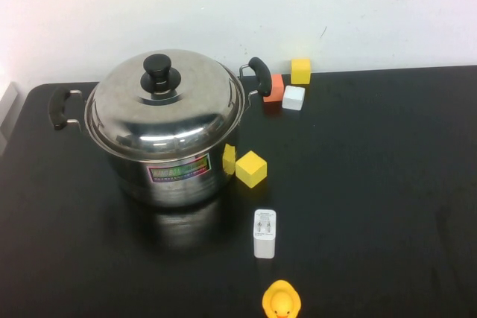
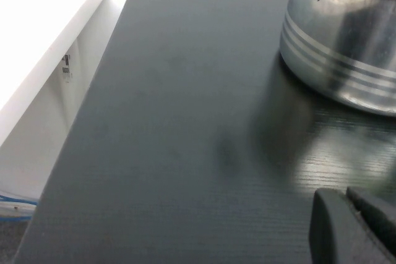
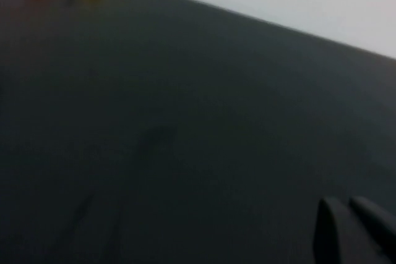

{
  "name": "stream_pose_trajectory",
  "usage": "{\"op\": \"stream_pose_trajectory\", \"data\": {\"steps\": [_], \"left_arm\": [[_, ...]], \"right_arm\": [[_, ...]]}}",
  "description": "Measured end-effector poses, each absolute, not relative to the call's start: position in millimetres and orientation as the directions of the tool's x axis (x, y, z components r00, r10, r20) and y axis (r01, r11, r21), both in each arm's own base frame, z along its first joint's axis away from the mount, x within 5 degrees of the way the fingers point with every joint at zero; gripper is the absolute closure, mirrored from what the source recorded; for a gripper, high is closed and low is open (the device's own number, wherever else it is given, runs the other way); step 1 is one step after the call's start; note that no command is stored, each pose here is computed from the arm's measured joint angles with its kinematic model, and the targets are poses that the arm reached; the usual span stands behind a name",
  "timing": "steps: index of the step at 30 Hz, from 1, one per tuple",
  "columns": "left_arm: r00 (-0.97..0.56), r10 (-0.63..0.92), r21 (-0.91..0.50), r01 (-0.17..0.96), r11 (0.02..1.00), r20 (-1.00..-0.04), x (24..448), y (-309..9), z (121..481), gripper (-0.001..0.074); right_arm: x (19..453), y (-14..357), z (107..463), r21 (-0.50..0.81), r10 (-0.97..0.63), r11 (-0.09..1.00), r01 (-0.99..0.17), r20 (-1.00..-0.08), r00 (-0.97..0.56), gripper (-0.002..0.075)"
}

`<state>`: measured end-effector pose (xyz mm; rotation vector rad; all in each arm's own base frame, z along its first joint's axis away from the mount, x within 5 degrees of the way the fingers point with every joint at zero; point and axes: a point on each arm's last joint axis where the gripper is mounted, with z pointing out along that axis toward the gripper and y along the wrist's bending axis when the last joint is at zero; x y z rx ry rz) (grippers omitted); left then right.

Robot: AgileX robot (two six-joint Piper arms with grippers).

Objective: Cover the pot

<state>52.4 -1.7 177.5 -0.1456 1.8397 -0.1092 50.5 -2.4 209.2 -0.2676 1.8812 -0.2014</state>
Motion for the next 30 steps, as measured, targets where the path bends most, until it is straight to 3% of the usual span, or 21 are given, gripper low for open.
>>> {"op": "stream_pose_trajectory", "data": {"steps": [4,12,22,30], "left_arm": [[-0.266,-0.157,-0.151,-0.043,0.988,-0.951,52,-2,177,0.0737],[-0.266,-0.157,-0.151,-0.043,0.988,-0.951,52,-2,177,0.0737],[-0.266,-0.157,-0.151,-0.043,0.988,-0.951,52,-2,177,0.0737],[-0.266,-0.157,-0.151,-0.043,0.988,-0.951,52,-2,177,0.0737]], "right_arm": [[50,-7,191,-0.26,-0.241,0.965,0.035,-0.93,-0.277,0.0714],[53,-9,175,-0.204,-0.172,0.975,0.089,-0.944,-0.281,0.0714],[52,-2,172,-0.163,-0.165,0.986,-0.035,-0.941,-0.296,0.0714],[52,-2,171,-0.155,-0.159,0.987,-0.038,-0.937,-0.31,0.0714]]}}
